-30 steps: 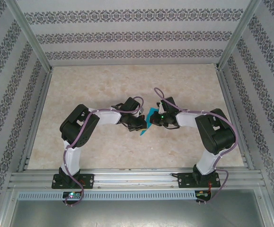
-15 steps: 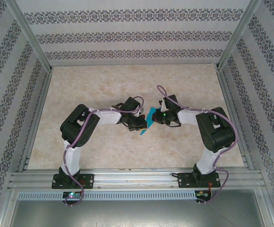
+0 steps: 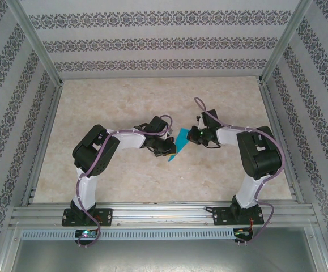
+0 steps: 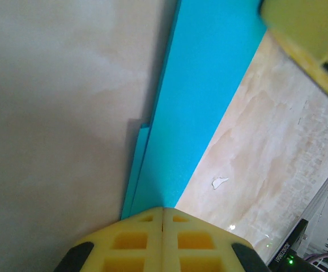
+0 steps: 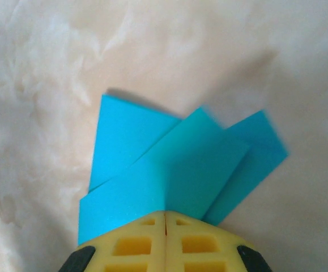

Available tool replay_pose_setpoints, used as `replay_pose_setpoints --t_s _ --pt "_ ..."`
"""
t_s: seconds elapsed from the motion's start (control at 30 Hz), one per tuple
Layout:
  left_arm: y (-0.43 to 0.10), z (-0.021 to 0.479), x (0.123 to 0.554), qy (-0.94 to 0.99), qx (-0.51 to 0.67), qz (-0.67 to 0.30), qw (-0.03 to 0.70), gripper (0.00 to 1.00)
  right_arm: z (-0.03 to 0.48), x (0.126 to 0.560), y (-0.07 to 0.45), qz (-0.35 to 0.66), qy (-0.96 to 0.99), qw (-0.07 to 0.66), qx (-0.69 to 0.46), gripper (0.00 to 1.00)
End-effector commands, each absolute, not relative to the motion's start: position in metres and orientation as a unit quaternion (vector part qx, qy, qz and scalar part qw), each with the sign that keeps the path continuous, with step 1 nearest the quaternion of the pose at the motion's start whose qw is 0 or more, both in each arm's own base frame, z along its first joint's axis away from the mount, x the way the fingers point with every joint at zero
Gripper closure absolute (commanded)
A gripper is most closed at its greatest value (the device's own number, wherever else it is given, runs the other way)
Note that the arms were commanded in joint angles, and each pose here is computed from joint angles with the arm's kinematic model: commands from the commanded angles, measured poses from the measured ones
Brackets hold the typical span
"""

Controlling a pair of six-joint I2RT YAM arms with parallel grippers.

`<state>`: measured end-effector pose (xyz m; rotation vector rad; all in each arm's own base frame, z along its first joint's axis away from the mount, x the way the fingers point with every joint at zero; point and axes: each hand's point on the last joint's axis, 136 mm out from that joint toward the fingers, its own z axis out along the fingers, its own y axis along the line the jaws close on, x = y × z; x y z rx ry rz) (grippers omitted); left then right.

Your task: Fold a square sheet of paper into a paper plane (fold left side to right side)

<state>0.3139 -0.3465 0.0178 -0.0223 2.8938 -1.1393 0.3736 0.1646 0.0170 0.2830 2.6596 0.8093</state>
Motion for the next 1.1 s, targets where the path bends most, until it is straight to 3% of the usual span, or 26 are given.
replay_pose_setpoints --t_s 0.0,1.07 --pt "-0.301 -0.047 0.273 0.965 -0.054 -0.249 -0.067 1.0 0.01 0.39 0.139 0.239 0.944 0.195 0.117 1.0" --pt "-0.304 -0.047 0.273 0.964 -0.051 -0.254 -0.068 1.0 0.033 0.439 0.103 0.286 0.918 0.201 0.188 1.0"
